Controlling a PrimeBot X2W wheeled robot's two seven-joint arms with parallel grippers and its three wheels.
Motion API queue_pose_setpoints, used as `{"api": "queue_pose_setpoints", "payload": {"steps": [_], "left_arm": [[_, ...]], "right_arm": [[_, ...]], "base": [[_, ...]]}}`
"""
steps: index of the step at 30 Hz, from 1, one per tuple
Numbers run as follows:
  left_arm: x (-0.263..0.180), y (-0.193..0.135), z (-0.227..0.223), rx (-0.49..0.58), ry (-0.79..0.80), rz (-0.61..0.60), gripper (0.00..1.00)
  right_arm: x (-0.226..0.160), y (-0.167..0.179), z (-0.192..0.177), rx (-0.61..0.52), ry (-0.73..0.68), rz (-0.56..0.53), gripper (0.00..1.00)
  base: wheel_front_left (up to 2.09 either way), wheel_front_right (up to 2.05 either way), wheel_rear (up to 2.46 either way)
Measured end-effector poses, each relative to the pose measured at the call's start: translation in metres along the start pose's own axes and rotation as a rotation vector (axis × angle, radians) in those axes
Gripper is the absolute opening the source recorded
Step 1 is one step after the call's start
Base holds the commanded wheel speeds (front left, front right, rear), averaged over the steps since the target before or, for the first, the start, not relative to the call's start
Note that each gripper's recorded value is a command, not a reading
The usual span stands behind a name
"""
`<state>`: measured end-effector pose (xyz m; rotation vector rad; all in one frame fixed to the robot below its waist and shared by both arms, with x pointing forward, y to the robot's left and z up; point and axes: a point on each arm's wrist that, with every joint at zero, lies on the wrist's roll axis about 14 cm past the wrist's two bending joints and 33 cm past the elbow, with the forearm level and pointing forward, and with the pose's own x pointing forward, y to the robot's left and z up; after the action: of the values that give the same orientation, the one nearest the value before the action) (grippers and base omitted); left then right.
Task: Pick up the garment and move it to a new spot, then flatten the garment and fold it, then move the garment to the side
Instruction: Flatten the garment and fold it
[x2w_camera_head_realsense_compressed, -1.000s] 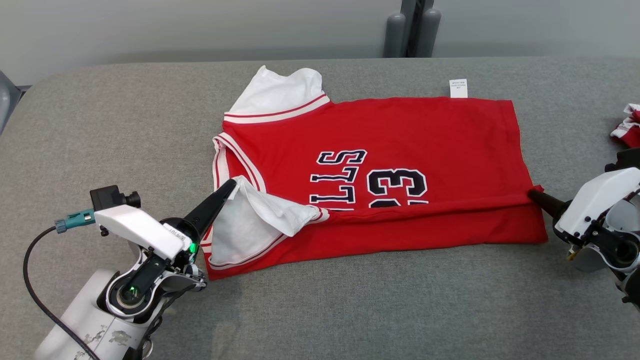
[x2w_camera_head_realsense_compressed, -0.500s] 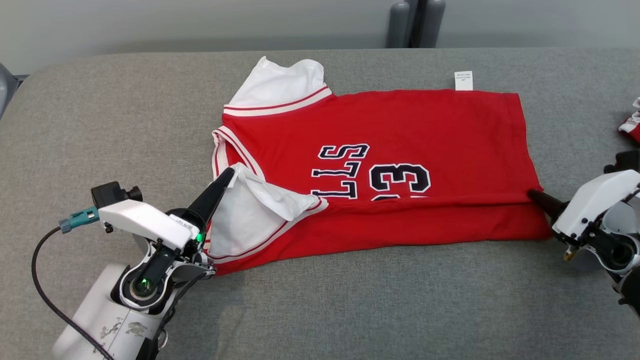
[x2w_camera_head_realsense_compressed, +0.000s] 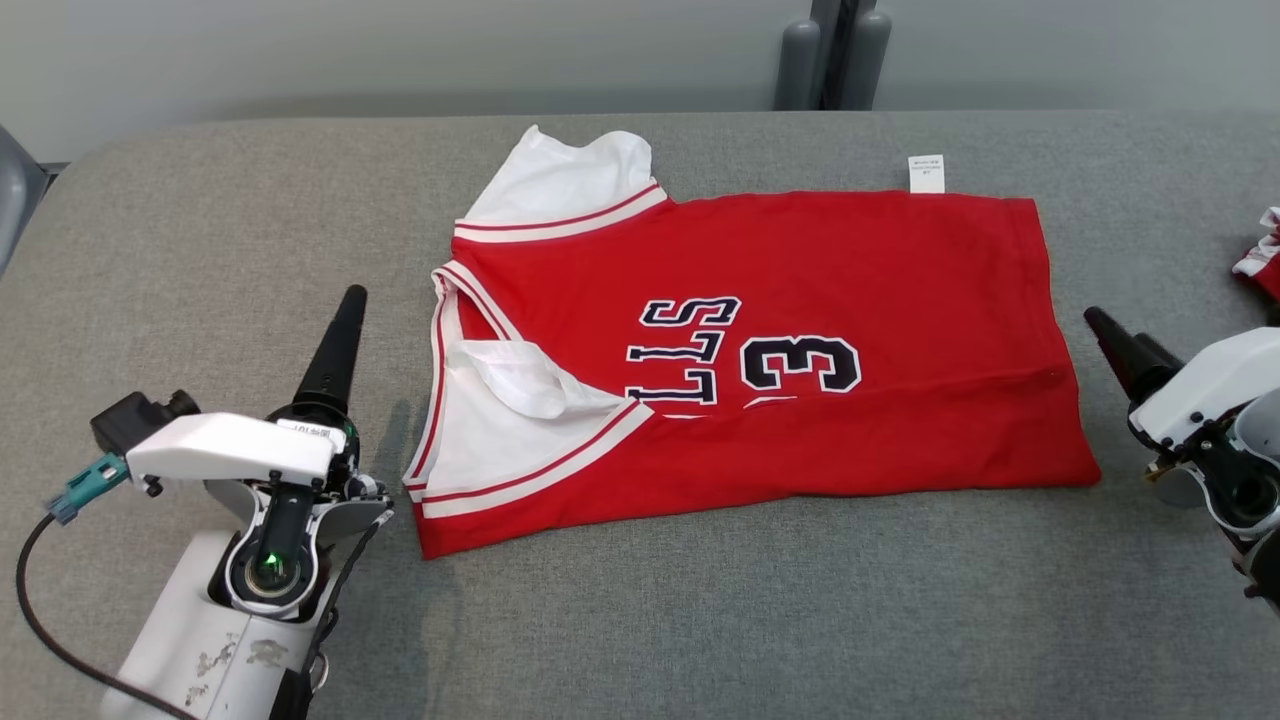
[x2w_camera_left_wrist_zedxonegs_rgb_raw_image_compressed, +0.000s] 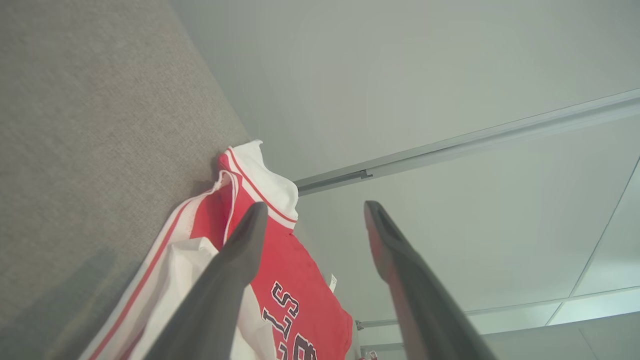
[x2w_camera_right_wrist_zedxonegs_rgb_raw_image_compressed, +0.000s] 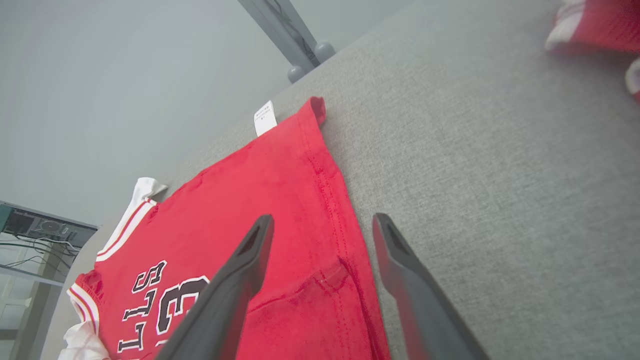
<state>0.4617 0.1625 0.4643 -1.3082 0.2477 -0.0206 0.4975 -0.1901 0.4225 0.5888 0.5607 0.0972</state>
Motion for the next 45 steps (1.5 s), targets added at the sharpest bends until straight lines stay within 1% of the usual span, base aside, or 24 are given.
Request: {"api": "queue_pose_setpoints", "payload": {"steps": [5, 7, 10, 12, 13, 15, 17, 19, 25, 28, 35, 39, 42, 45], "left_arm": [[-0.013, -0.010, 0.018, 0.087, -0.144, -0.040, 1.00], [-0.021, -0.013, 0.019, 0.138, -0.178, -0.055, 1.00], [-0.031, -0.014, 0.017, 0.206, -0.198, -0.063, 1.00], [-0.038, -0.013, 0.019, 0.281, -0.214, -0.062, 1.00], [-0.041, -0.012, 0.023, 0.326, -0.233, -0.059, 1.00], [-0.048, -0.004, 0.027, 0.379, -0.262, -0.032, 1.00], [-0.054, 0.007, 0.019, 0.469, -0.245, -0.001, 1.00], [-0.058, 0.014, 0.009, 0.550, -0.217, 0.016, 1.00], [-0.067, 0.044, -0.017, 0.700, -0.115, 0.087, 1.00], [-0.070, 0.062, -0.034, 0.717, -0.046, 0.125, 1.00], [-0.069, 0.084, -0.052, 0.751, 0.052, 0.177, 1.00], [-0.069, 0.093, -0.063, 0.710, 0.089, 0.201, 1.00], [-0.064, 0.097, -0.066, 0.743, 0.122, 0.211, 1.00], [-0.063, 0.104, -0.070, 0.766, 0.153, 0.224, 1.00]], "right_arm": [[-0.013, 0.007, 0.016, -0.096, -0.158, 0.038, 1.00], [-0.021, 0.008, 0.019, -0.112, -0.215, 0.045, 1.00], [-0.032, 0.006, 0.009, -0.144, -0.228, 0.050, 1.00], [-0.039, 0.005, 0.005, -0.170, -0.232, 0.048, 1.00], [-0.042, 0.005, 0.010, -0.171, -0.252, 0.046, 1.00], [-0.047, 0.006, 0.018, -0.185, -0.292, 0.050, 1.00], [-0.052, 0.005, 0.006, -0.187, -0.289, 0.047, 1.00], [-0.056, -0.002, -0.009, -0.167, -0.278, 0.025, 1.00], [-0.061, -0.015, -0.030, -0.142, -0.266, -0.022, 1.00], [-0.061, -0.024, -0.040, -0.107, -0.250, -0.057, 1.00], [-0.055, -0.029, -0.052, -0.116, -0.213, -0.077, 1.00], [-0.050, -0.027, -0.060, -0.128, -0.186, -0.073, 1.00], [-0.047, -0.025, -0.066, -0.130, -0.166, -0.070, 1.00], [-0.043, -0.025, -0.064, -0.132, -0.165, -0.071, 1.00]], "base": [[0.00, 0.00, 0.00], [0.00, 0.00, 0.00], [0.00, 0.00, 0.00], [0.00, 0.00, 0.00], [0.00, 0.00, 0.00], [0.00, 0.00, 0.00], [0.00, 0.00, 0.00], [0.00, 0.00, 0.00], [0.00, 0.00, 0.00], [0.00, 0.00, 0.00], [0.00, 0.00, 0.00], [0.00, 0.00, 0.00], [0.00, 0.00, 0.00], [0.00, 0.00, 0.00]]}}
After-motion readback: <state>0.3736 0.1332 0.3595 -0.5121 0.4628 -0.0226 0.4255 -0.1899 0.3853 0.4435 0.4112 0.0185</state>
